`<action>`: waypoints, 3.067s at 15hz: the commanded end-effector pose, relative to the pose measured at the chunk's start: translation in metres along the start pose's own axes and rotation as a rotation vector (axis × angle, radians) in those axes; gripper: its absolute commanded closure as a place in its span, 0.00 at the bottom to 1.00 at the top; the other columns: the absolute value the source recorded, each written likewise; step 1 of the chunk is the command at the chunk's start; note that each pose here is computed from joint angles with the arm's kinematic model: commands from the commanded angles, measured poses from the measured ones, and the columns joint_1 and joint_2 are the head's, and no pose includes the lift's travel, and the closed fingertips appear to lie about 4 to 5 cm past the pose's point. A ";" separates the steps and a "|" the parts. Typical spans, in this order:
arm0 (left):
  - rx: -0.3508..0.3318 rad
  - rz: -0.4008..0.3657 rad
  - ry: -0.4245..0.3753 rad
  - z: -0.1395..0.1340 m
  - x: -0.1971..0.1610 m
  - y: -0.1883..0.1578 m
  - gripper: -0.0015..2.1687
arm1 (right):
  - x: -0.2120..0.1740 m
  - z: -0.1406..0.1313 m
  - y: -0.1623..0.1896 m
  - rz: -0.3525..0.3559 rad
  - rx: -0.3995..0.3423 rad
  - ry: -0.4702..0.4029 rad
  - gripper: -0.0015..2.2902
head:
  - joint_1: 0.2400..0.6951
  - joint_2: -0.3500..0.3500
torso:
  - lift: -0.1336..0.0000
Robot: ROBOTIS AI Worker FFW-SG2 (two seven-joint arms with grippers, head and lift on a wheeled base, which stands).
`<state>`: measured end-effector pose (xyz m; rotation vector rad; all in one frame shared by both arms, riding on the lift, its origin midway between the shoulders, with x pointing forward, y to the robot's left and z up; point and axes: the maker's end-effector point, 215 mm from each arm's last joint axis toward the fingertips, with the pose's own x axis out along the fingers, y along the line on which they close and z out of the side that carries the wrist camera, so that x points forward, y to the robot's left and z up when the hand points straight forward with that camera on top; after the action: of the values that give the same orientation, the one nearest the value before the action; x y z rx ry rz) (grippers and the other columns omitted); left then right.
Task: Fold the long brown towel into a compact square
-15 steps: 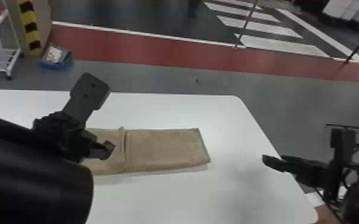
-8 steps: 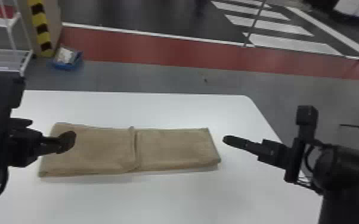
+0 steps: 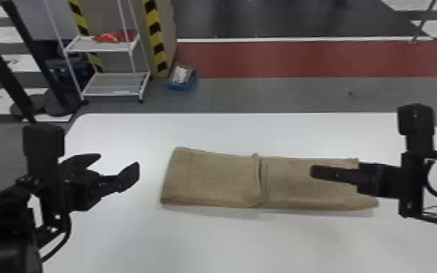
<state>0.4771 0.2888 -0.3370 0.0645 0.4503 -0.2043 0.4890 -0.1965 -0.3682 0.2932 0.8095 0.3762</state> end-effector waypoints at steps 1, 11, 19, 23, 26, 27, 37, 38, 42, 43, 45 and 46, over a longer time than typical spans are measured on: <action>-0.005 0.006 -0.010 -0.005 -0.006 0.012 0.04 | 0.025 -0.005 0.012 0.015 -0.047 0.030 0.10 | 1.00 0.65 | 0.07; 0.006 0.001 -0.030 -0.013 -0.015 0.016 0.05 | 0.066 0.003 0.037 0.068 -0.100 0.065 0.10 | 1.00 0.76 | 0.07; 0.010 -0.002 -0.023 -0.018 -0.017 0.016 0.05 | 0.082 -0.013 0.047 0.106 -0.088 0.124 0.10 | 1.00 0.79 | 0.07; 0.016 -0.004 -0.028 -0.018 -0.019 0.015 0.06 | 0.093 -0.015 0.055 0.159 -0.087 0.120 0.11 | 1.00 0.81 | 0.07; 0.018 -0.003 -0.031 -0.018 -0.020 0.015 0.06 | 0.097 -0.017 0.060 0.189 -0.081 0.124 0.11 | 1.00 0.82 | 0.07; 0.018 -0.003 -0.030 -0.019 -0.020 0.015 0.07 | 0.098 -0.018 0.062 0.201 -0.078 0.127 0.11 | 1.00 0.83 | 0.07; 0.020 -0.001 -0.019 -0.025 -0.024 0.014 0.07 | 0.114 -0.037 0.081 0.270 -0.108 0.162 0.13 | 1.00 0.87 | 0.07; 0.021 0.000 -0.020 -0.025 -0.024 0.014 0.07 | 0.115 -0.039 0.083 0.271 -0.110 0.166 0.13 | 1.00 0.88 | 0.07; 0.022 0.001 -0.015 -0.029 -0.026 0.014 0.07 | 0.116 -0.039 0.084 0.275 -0.115 0.166 0.20 | 1.00 0.89 | 0.07; 0.022 0.002 -0.013 -0.030 -0.026 0.014 0.07 | 0.116 -0.040 0.084 0.273 -0.115 0.167 0.21 | 1.00 0.89 | 0.07; 0.023 0.003 -0.013 -0.031 -0.027 0.015 0.07 | 0.117 -0.042 0.080 0.261 -0.116 0.172 0.26 | 1.00 0.89 | 0.07; 0.024 0.003 -0.014 -0.031 -0.027 0.015 0.07 | 0.118 -0.042 0.079 0.257 -0.117 0.174 0.26 | 1.00 0.89 | 0.07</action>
<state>0.4435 0.3115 -0.3522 0.0859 0.4348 -0.2067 0.5151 -0.0702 -0.4389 0.2603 0.9153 0.6985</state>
